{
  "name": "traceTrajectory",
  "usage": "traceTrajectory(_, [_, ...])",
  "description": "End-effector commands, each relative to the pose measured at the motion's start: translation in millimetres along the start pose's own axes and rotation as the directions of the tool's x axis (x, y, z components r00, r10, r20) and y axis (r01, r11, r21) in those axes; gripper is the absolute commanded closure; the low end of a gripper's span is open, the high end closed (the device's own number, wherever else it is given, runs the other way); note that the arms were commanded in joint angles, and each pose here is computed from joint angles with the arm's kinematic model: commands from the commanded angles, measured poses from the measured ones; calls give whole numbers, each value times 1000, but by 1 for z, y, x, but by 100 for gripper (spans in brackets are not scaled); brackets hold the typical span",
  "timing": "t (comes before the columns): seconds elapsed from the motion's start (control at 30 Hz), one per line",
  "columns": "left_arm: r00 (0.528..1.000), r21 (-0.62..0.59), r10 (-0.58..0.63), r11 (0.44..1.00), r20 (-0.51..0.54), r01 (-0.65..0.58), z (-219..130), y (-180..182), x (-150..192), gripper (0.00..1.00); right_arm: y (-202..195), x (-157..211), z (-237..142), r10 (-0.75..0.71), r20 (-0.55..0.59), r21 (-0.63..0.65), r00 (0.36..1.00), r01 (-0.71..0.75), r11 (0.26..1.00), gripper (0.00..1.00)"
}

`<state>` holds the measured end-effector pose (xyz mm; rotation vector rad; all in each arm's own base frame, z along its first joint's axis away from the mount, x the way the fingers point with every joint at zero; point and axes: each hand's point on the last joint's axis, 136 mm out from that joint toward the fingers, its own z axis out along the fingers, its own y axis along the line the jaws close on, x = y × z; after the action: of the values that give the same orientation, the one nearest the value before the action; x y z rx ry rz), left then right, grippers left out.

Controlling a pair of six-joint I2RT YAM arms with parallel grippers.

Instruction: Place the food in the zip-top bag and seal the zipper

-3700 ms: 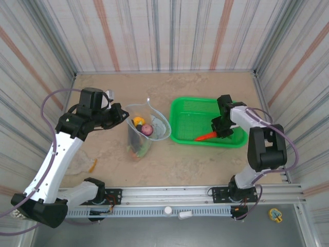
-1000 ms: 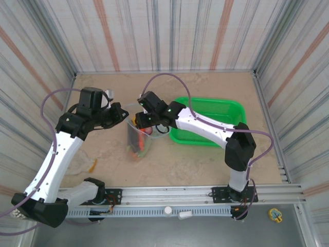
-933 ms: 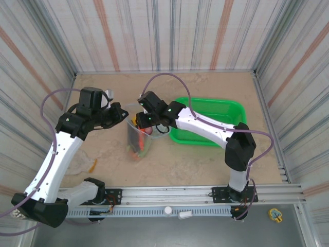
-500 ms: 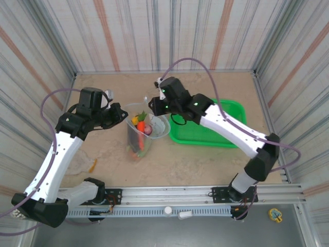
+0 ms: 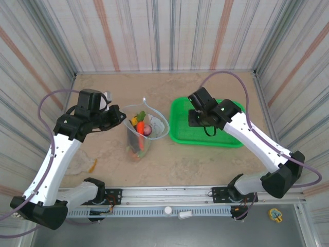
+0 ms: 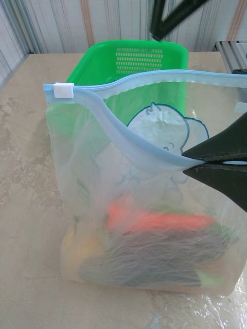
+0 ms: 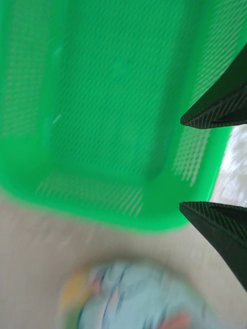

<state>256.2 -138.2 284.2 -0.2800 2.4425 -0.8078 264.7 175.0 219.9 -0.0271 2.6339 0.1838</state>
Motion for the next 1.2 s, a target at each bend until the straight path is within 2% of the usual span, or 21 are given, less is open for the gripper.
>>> traceTrajectory(0.0, [1000, 5, 19, 1000, 16, -19, -10, -2, -1, 100, -62, 45, -14, 134, -70, 230, 989, -115, 966, 51])
traceTrajectory(0.07, [1000, 14, 18, 1000, 15, -18, -9, -3, -1, 100, -69, 71, -10, 164, -100, 227, 981, -138, 964, 45])
traceTrajectory(0.1, [1000, 16, 18, 1000, 15, -18, -9, -3, -1, 100, -71, 83, -5, 179, -117, 216, 977, -151, 965, 39])
traceTrajectory(0.2, [1000, 21, 19, 1000, 15, -19, -8, -4, -1, 100, -74, 117, 15, 215, -194, 172, 957, -182, 968, 35])
traceTrajectory(0.27, [1000, 25, 20, 999, 16, -20, -8, -5, -1, 100, -78, 127, 28, 227, -209, 180, 951, -191, 965, 34])
traceTrajectory(0.3, [1000, 24, 19, 1000, 13, -20, -7, -4, -1, 100, -80, 127, 32, 230, -207, 189, 951, -192, 963, 29])
traceTrajectory(0.37, [1000, 26, 18, 999, 13, -19, -7, -5, -1, 100, -83, 121, 46, 237, -190, 203, 953, -198, 959, 24])
traceTrajectory(0.53, [1000, 39, 29, 999, 5, -29, -6, -7, 0, 100, -78, 74, 90, 292, -130, 128, 947, -276, 953, 22])
traceTrajectory(0.6, [999, 43, 42, 998, 2, -42, -6, -8, 0, 100, -69, 44, 107, 258, -86, 58, 962, -254, 965, 22])
traceTrajectory(0.67, [999, 41, 52, 998, 3, -52, -6, -7, 1, 100, -71, 14, 123, 241, -40, 44, 970, -240, 970, 22])
traceTrajectory(0.77, [999, 41, 53, 998, -7, -53, -6, -6, 4, 100, -81, -30, 145, 224, 1, 90, 975, -223, 971, 23])
traceTrajectory(0.87, [998, 39, 55, 998, -7, -55, -7, -6, 4, 100, -107, -65, 161, 207, 55, 199, 977, -214, 956, 23])
traceTrajectory(0.97, [998, 24, 67, 997, 2, -67, -10, -4, 3, 100, -125, -84, 166, 233, 77, 201, 969, -244, 949, 25])
traceTrajectory(1.0, [997, 17, 80, 997, 3, -80, -9, -2, 3, 100, -121, -91, 162, 207, 101, 187, 973, -223, 957, 28])
traceTrajectory(1.07, [995, 2, 100, 995, -13, -100, -7, 1, 5, 100, -93, -108, 139, 62, 204, 121, 977, -88, 989, 32])
traceTrajectory(1.1, [994, 4, 108, 994, -27, -108, -5, 1, 7, 100, -61, -116, 122, -38, 280, 23, 959, 33, 999, 32])
traceTrajectory(1.13, [993, 9, 116, 993, -38, -115, -4, 1, 9, 100, -25, -117, 101, -138, 356, -82, 924, 178, 981, 32])
traceTrajectory(1.17, [992, 11, 120, 993, -45, -119, -3, 1, 10, 100, 2, -115, 81, -209, 424, -136, 881, 290, 947, 32])
